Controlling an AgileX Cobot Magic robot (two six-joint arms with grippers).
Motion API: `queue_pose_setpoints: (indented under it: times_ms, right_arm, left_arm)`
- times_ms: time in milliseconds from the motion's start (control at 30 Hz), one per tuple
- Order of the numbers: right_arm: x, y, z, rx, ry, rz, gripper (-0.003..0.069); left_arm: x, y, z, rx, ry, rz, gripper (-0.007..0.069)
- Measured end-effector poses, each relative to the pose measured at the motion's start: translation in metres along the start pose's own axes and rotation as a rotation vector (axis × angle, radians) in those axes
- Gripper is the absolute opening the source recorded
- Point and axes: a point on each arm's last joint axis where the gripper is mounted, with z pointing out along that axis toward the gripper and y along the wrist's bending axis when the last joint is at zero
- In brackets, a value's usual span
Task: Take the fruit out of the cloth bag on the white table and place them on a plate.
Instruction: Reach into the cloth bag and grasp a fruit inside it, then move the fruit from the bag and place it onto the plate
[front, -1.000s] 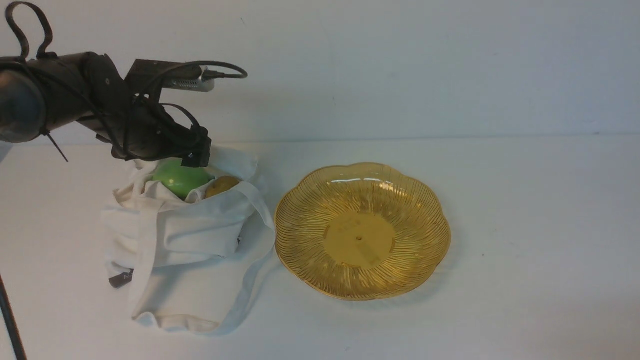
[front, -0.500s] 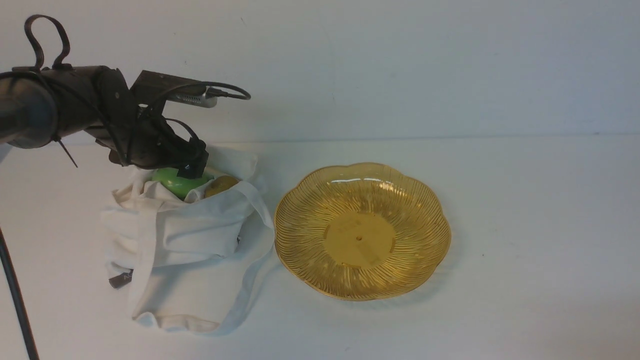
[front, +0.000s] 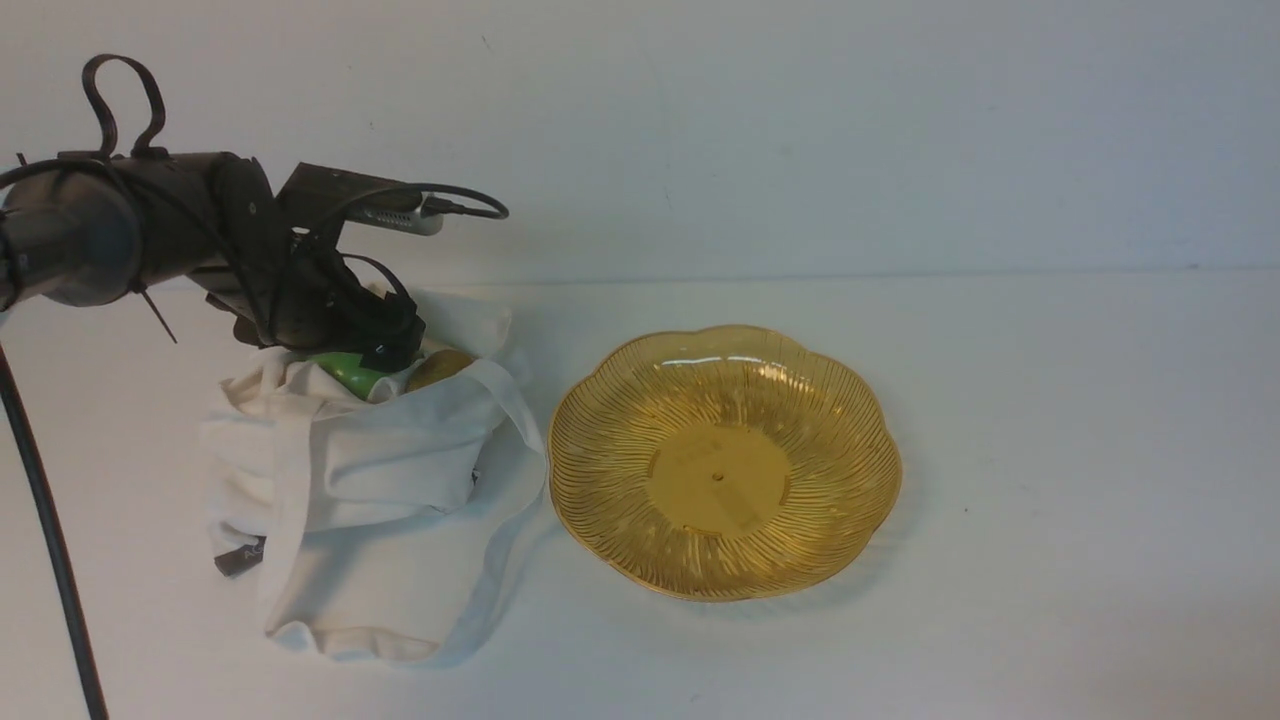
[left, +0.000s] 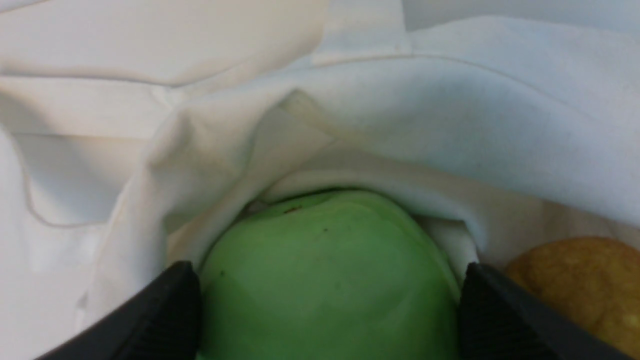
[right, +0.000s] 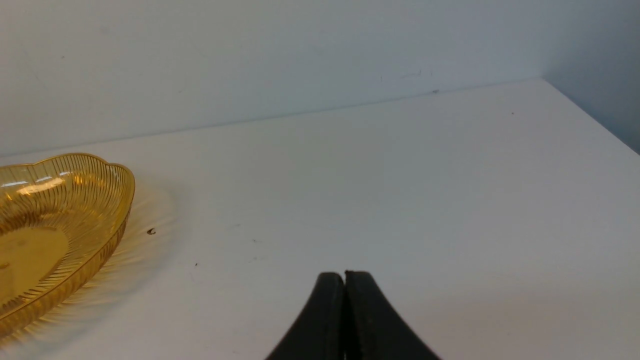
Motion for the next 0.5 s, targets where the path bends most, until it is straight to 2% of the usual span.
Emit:
queue_pose_setpoints:
  times_ms: [233,500]
  right_arm:
    - [0.0,0.0,0.0,0.0,0.0,0.0,-0.0015]
    - [0.0,0.0,0.0,0.0,0.0,0.0,-0.0015]
  left_arm:
    - [0.0,0.0,-0.004,0.003,0.014,0.001,0.0601]
    - [-0.009,0.0,-0.051,-0.002,-0.02,0.006,0.0601]
